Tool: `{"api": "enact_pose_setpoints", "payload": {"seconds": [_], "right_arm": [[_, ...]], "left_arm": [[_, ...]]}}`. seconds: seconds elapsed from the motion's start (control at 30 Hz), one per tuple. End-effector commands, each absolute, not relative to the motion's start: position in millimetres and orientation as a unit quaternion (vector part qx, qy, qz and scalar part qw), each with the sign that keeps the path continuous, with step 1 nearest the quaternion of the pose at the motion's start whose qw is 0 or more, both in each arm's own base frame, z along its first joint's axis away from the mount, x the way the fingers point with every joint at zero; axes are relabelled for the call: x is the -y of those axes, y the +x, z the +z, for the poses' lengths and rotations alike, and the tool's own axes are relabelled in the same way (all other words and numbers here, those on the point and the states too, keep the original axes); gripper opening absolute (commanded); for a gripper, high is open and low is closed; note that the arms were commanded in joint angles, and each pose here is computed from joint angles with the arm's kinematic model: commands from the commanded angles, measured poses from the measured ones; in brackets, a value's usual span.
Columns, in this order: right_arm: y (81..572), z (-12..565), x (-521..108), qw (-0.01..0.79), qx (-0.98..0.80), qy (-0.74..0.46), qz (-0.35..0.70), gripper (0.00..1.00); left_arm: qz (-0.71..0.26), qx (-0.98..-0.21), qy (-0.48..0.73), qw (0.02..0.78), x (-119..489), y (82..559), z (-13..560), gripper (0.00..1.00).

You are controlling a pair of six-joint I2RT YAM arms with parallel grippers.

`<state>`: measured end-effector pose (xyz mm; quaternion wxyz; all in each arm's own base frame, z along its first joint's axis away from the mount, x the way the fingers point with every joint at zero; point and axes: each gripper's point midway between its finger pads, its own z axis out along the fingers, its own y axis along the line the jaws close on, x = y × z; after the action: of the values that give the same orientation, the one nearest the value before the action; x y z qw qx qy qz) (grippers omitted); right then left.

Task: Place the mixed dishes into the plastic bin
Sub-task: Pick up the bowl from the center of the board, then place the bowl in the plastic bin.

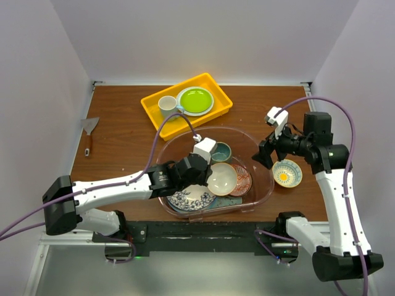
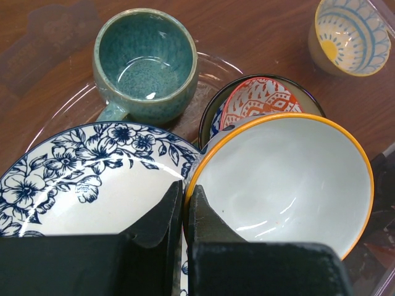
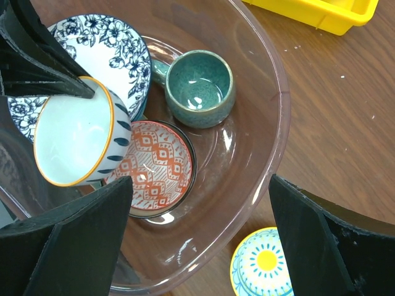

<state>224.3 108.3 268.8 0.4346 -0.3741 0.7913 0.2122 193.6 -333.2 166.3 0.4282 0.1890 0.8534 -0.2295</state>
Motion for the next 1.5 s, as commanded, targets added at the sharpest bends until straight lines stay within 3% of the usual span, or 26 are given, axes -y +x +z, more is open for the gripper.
{"api": "enact_pose_setpoints", "payload": {"seconds": [0.0, 1.47], "right_arm": [[225.4, 276.9, -110.6, 0.454, -0.779, -0.374, 0.218, 0.96], [226.5, 275.8, -109.3, 0.458, -0.779, -0.370, 0.217, 0.98]], "left_arm": [[-0.279, -0.824, 0.186, 0.456, 352.3, 199.1, 193.0, 0.00], [-0.293, -0.822, 0.226, 0.432, 387.0, 199.1, 174.4, 0.00]]}}
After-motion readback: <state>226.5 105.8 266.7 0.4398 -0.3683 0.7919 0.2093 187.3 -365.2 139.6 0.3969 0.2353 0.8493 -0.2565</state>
